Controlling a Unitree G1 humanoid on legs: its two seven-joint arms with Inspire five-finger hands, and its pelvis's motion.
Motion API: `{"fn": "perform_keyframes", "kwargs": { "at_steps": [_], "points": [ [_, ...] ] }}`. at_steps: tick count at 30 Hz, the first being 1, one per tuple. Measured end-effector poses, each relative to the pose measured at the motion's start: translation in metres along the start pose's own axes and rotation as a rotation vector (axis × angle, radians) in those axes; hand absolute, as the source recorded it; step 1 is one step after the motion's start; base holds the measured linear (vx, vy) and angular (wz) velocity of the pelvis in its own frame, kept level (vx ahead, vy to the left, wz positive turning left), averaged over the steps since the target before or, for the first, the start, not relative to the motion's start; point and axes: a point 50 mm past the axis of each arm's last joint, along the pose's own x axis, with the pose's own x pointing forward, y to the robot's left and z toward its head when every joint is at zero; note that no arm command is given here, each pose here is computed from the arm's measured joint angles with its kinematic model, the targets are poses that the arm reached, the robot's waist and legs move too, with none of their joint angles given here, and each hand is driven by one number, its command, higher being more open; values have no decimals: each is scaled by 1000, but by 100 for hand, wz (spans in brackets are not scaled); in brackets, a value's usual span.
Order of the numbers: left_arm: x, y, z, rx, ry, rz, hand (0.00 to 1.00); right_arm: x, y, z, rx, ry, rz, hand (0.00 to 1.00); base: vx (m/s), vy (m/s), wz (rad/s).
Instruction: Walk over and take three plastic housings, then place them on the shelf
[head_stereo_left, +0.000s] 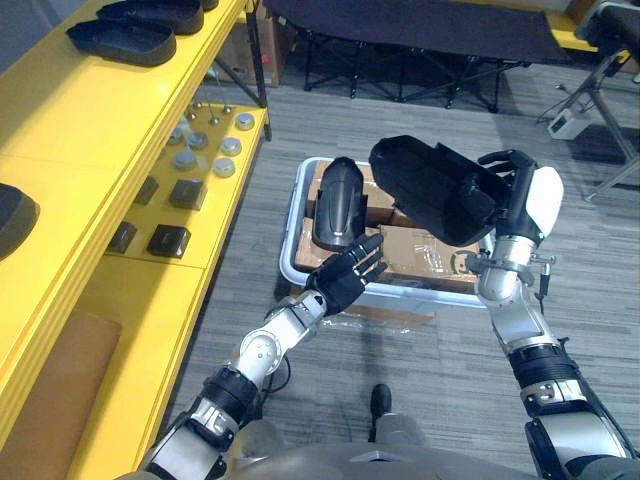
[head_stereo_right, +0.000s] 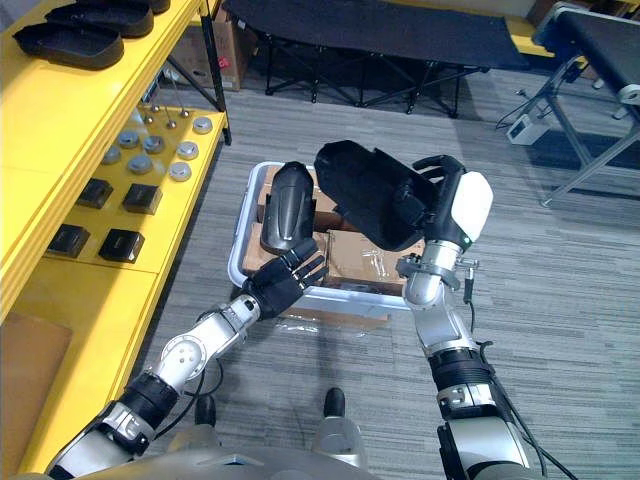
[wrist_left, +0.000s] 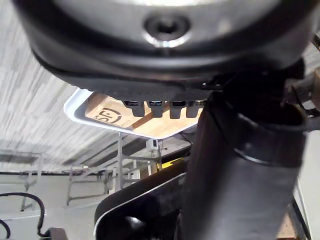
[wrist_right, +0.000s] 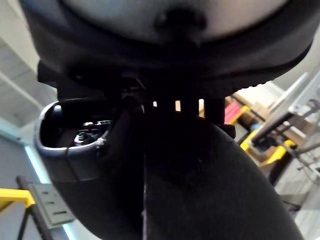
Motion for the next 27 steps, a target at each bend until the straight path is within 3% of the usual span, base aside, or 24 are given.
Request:
{"fn": "perform_keyframes", "kwargs": {
  "at_steps": [10,18,19,27],
  "points": [
    [11,-11,-16,-176,77,-37,100,-21,24,15,103,-74,106,0,-18,-2,-4],
    [20,-23,-14,-343,-2,-74,100,-51,43,29,202,-132,251,0,-1,0,0],
    [20,-22,-14,-343,-16,-65,0,-53,45,32,221,-133,254,0,0,0,0],
    [21,-17,-12,-397,-105,-4,0,-73,52,42,295,-152,312,0,0,0,0]
  ]
}}
